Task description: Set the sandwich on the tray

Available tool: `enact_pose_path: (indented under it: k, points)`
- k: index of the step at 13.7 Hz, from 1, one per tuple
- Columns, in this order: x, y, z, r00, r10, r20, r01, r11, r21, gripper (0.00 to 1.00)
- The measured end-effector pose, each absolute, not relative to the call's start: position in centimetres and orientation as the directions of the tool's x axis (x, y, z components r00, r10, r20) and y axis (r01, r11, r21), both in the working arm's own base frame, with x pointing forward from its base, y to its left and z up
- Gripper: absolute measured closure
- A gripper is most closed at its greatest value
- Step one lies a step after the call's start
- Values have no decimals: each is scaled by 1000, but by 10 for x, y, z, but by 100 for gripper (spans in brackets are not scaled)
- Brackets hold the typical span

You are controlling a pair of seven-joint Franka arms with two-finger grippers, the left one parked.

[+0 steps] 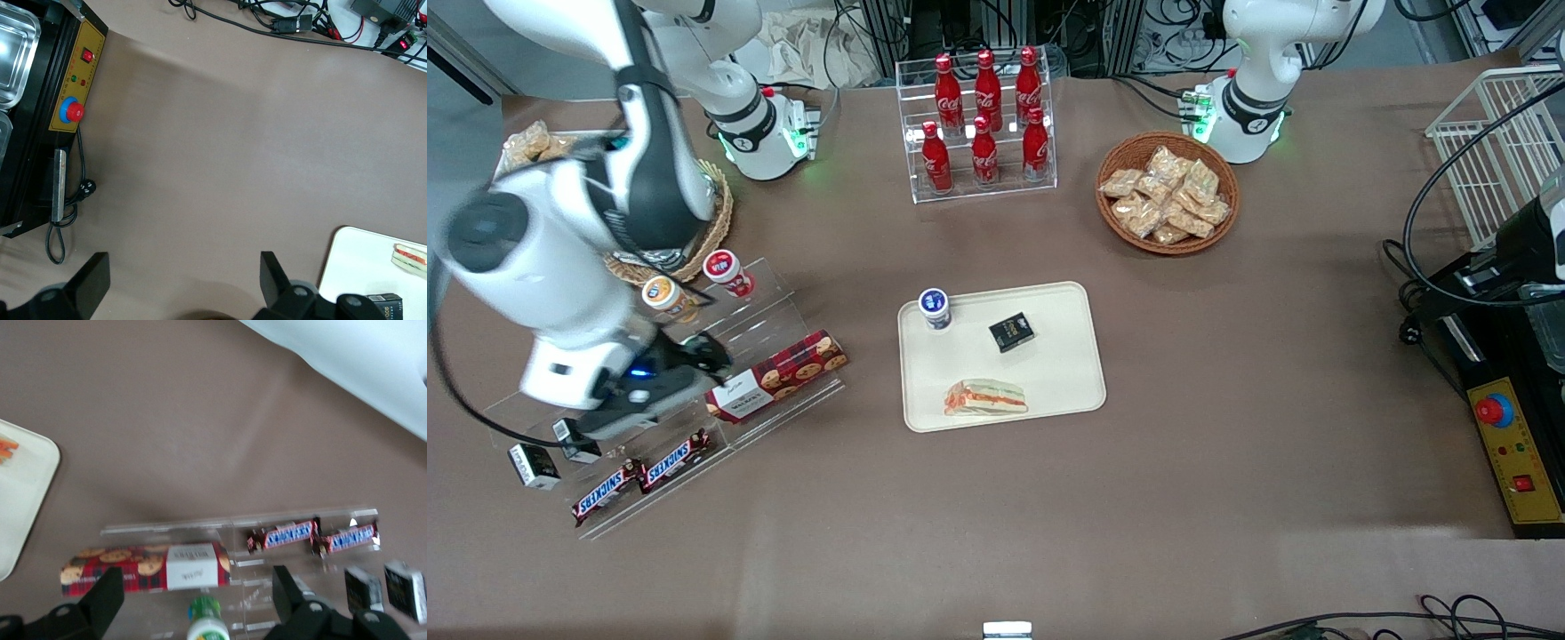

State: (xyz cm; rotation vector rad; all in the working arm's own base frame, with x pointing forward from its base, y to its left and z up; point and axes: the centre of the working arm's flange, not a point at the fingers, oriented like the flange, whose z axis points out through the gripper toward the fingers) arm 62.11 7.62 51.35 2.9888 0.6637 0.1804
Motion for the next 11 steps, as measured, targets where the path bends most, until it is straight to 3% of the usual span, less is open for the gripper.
enact_pose_path:
  k: [6,11]
  points:
    - [552,-26,601,996,85,26,86,-996,-32,1]
    - [537,-23,630,995,80,63,76,-996,54,1]
